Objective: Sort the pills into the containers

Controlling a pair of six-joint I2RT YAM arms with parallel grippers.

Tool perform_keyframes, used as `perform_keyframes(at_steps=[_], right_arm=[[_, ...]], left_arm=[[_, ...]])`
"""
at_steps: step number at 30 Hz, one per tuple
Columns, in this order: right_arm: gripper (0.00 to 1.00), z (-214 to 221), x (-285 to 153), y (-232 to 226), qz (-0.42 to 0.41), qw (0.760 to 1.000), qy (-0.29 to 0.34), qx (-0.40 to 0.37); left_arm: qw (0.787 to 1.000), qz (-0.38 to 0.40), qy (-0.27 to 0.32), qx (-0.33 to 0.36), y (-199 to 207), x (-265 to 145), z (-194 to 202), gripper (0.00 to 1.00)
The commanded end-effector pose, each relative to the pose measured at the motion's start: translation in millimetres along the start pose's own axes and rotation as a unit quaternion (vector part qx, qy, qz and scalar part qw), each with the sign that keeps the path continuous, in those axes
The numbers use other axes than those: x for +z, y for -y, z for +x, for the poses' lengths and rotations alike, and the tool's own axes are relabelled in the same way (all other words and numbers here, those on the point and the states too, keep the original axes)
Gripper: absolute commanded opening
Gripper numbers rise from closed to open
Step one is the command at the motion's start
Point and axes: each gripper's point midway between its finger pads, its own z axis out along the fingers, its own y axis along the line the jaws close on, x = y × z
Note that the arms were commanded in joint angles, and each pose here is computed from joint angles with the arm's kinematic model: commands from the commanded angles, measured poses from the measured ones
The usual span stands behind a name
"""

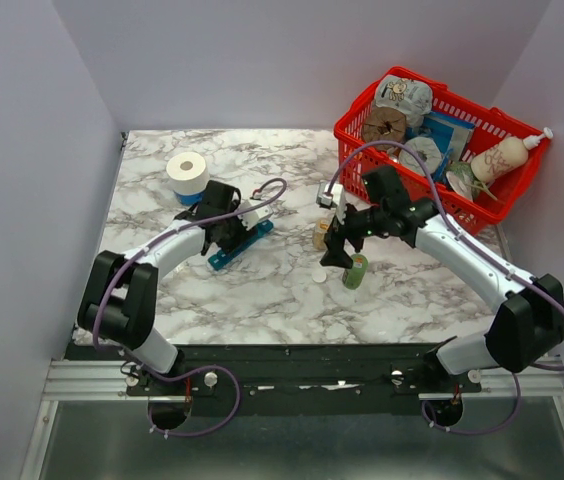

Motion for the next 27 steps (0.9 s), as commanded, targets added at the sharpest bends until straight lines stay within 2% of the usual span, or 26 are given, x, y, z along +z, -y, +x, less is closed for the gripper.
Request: perform_keyframes(at_steps=[1, 7, 27], right_arm=[[1.0, -3.0, -8.6, 4.4, 0.019, 1.0, 0.011, -0.015], [1.0, -1.2, -16.0, 14.0, 0.04, 0.999, 0.011, -0.013], [1.0, -1.5, -30.2, 25.1, 0.051, 0.998, 0.031, 0.009]], left_arm=[[0.999, -0.011, -0.034, 0.036, -12.6, -4.9, -1.8, 0.0], [0.997, 0.002, -0.067, 0.046, -8.0, -2.7, 3.1, 0.0], [0.99, 0.013, -0.122, 0.066, -7.3, 4.6, 2.4, 0.0]])
